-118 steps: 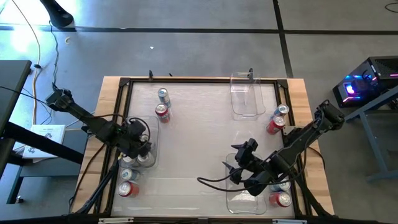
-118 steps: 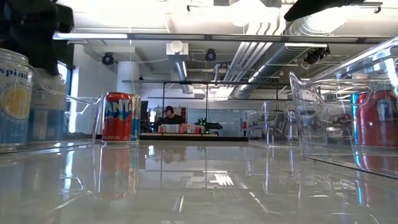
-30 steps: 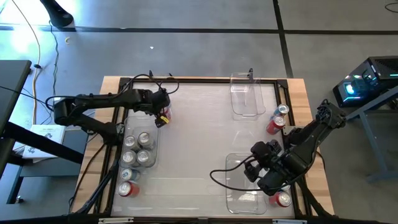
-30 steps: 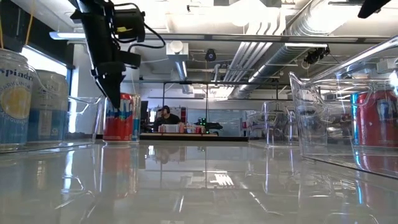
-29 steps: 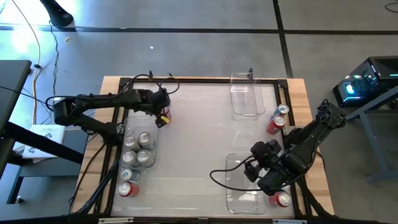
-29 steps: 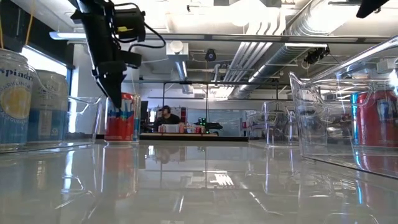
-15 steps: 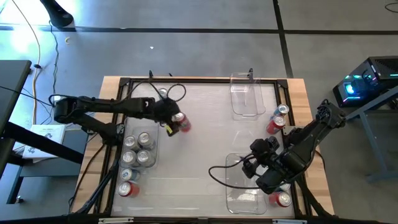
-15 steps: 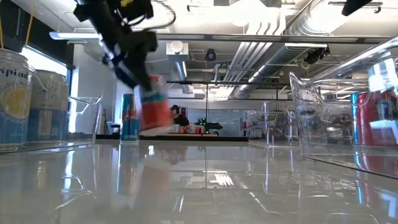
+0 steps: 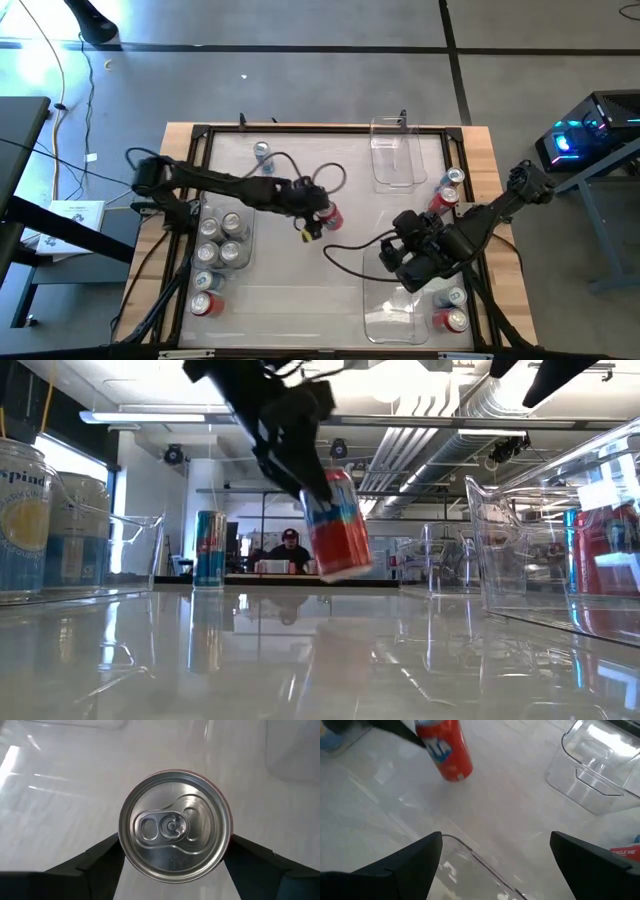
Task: Sort soda cans
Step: Put the top left red soda can into the top transparent bin
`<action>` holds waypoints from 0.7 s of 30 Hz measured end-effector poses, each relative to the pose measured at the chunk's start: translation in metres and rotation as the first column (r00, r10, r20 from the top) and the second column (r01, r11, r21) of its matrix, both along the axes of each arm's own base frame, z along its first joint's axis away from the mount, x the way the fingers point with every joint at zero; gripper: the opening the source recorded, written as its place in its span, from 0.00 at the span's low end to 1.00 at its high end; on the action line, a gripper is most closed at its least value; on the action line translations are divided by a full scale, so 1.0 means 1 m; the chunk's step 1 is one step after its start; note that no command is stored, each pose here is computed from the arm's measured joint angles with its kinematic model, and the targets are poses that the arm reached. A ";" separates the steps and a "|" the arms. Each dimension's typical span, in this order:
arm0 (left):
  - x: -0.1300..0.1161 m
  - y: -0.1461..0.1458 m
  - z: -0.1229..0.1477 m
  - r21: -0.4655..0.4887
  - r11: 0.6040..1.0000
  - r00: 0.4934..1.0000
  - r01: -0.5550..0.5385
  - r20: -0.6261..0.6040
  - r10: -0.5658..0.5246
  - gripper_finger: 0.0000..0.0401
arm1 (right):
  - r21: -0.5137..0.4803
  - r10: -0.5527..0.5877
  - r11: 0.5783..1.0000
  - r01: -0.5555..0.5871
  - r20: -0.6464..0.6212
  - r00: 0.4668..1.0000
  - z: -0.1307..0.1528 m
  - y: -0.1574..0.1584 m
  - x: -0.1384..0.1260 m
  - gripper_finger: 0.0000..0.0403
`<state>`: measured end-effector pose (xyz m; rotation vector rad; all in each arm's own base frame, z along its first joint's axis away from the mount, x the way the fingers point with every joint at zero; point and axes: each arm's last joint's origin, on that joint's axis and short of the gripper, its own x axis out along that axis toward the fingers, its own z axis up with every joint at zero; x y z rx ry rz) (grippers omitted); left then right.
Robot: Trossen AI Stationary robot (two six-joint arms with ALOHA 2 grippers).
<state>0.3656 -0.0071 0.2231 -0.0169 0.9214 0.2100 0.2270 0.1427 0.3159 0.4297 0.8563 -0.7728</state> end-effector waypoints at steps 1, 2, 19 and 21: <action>0.004 -0.001 -0.004 0.008 1.000 1.000 0.013 -0.018 -0.013 0.76 | 0.002 0.000 1.000 0.000 0.002 1.000 0.000 0.000 0.000 0.91; 0.008 -0.001 -0.007 0.011 1.000 0.999 0.022 -0.033 -0.022 0.77 | 0.002 0.001 1.000 -0.001 0.002 1.000 0.000 0.000 0.000 0.91; 0.009 -0.012 0.000 -0.042 0.994 0.994 0.101 -0.030 -0.102 0.84 | -0.101 0.246 0.966 -0.236 0.092 0.965 -0.038 -0.002 0.036 0.91; 0.002 -0.018 0.006 -0.034 0.994 0.993 0.106 -0.043 -0.107 0.84 | -0.147 0.325 0.940 -0.307 0.124 0.937 -0.045 -0.005 0.047 0.91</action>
